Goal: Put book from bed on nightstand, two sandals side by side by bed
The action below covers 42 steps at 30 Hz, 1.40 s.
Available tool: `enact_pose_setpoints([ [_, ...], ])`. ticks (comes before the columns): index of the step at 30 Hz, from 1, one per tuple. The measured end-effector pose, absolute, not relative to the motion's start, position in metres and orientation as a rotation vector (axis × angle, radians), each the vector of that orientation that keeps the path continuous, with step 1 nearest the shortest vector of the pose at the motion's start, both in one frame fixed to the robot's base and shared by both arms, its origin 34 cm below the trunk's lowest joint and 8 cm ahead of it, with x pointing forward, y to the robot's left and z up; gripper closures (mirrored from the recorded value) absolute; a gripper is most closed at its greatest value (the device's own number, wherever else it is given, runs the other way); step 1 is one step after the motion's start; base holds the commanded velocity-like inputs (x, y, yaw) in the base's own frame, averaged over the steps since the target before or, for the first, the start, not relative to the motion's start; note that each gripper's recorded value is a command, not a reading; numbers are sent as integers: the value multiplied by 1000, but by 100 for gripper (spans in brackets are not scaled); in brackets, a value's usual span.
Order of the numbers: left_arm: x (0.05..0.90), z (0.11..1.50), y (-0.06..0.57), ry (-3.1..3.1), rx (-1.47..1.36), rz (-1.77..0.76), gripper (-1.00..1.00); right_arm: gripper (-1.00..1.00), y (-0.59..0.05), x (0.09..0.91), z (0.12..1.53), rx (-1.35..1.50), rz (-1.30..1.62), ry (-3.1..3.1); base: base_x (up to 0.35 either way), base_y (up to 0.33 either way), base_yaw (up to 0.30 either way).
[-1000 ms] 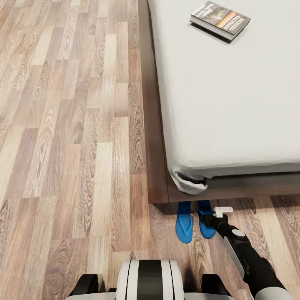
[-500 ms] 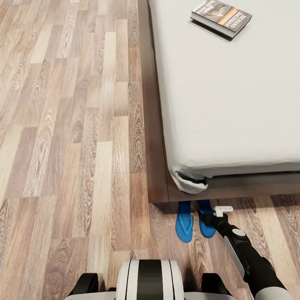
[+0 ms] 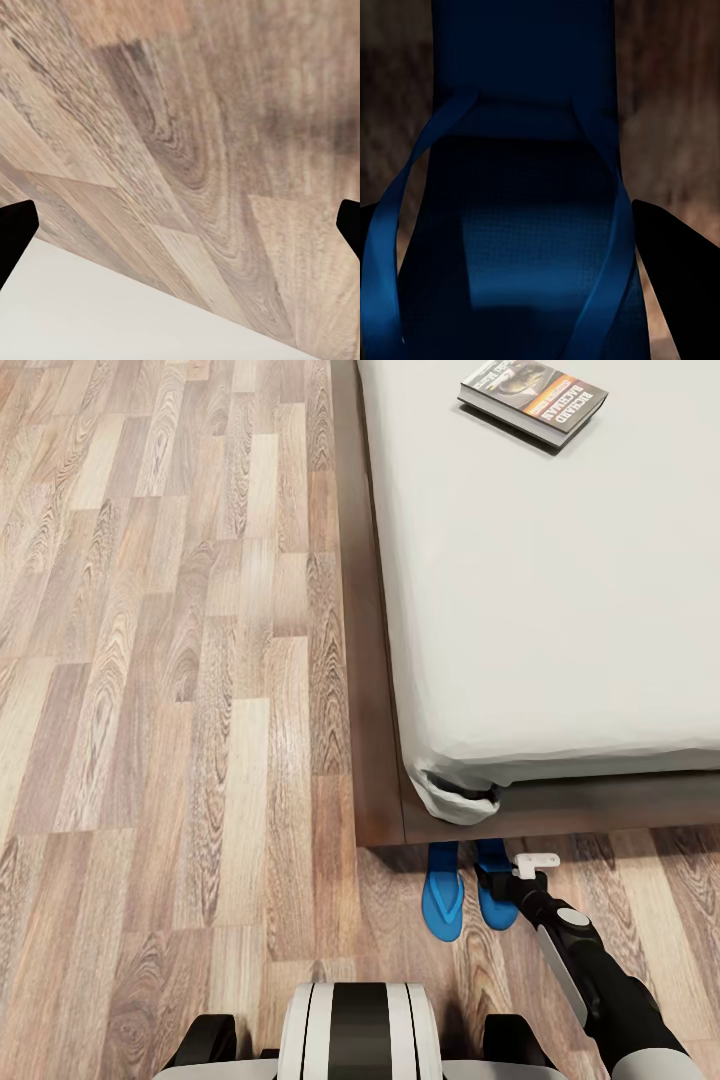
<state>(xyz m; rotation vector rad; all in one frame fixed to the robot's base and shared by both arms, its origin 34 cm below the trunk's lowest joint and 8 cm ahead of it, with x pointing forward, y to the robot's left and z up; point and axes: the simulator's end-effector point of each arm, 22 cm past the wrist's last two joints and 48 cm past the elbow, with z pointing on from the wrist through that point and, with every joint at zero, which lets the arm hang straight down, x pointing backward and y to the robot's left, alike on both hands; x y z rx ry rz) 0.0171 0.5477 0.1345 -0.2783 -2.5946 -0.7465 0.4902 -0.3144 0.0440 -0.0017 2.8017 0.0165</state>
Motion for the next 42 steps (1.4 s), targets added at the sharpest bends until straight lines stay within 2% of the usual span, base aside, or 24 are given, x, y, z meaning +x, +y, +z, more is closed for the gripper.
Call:
enact_pose_setpoints([
  [42, 17, 134, 547, -2594, -281, -745, -100, 100, -314, 491, 44, -1, 13, 2802, 0, 0, 0],
])
